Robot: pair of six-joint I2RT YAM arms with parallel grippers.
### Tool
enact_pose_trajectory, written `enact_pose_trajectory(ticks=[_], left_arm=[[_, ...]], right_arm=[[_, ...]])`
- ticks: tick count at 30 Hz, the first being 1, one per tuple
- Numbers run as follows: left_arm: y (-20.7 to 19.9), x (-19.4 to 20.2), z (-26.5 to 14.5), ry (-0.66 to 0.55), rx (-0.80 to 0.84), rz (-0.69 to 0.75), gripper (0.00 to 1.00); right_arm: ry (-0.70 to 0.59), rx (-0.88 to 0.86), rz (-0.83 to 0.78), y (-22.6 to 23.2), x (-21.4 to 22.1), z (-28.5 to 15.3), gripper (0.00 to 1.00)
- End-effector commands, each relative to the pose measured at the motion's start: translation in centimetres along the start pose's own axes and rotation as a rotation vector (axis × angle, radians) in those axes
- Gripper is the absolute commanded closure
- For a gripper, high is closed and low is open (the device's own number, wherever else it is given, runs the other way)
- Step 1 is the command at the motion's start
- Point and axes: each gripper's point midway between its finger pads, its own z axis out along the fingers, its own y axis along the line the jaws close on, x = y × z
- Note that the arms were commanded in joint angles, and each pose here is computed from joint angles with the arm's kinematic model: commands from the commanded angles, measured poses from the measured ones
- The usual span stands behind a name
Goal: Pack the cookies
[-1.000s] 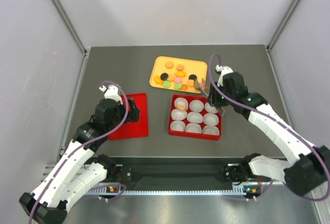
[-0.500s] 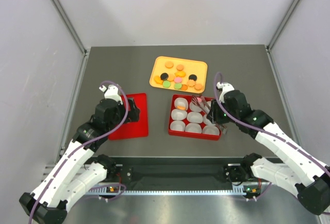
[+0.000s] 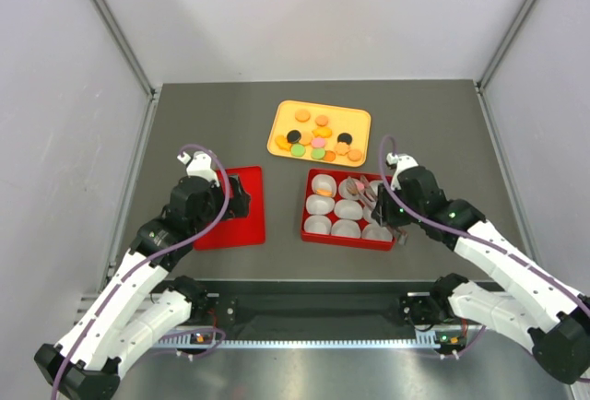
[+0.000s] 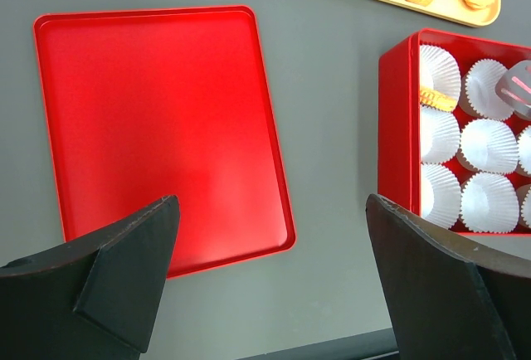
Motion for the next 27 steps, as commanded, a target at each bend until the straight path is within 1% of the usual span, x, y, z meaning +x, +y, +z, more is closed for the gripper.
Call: enact_pose_trajectory(ticks=[1,11,13,16,19,23,24,26,27], left_arm=[[-0.3,-0.4,0.1,-0.015,0.008,-0.003,0.01],[-0.3,-0.4,0.1,-0.016,0.008,-0.002,0.01],[-0.3,-0.4,0.1,-0.016,0.008,-0.002,0.01],[-0.3,-0.3,0.1,-0.013,0.008,-0.001,0.01],[-0.3,-0.4,0.1,-0.016,0.009,-0.001,0.01],[-0.4,-0.3,0.1,-0.011,0.011,0.003,0.01],[-0.5,-0.4,0.1,-0.014,0.013,0.001,0.01],[-0.5,-0.3,0.1,-0.011,0.015,0.003,0.01],[-0.5,-0.3,0.1,-0.011,0.015,0.003,0.01]], right_arm=[[-0.069,-0.013,0.009,0.7,-1.8,0.2,0.63],[-0.070,-0.019,0.018,1.0,-1.8,0.8,0.54],[-0.071,-0.016,0.017,0.9,-1.9,0.7,0.51],[-0.070,-0.018,0.016,1.0,-2.0,0.6,0.51],[-0.082,-0.035,0.000,1.3,-2.6,-0.6,0.52],[-0.128,-0.057,-0.037,2.1,-5.0,-4.0,0.53],[-0.165,-0.069,-0.041,2.5,-6.5,-5.2,0.53],[-0.193,-0.054,-0.053,2.5,-8.0,-6.0,0.53],[-0.177,-0.042,-0.059,2.5,-8.3,-5.4,0.53]])
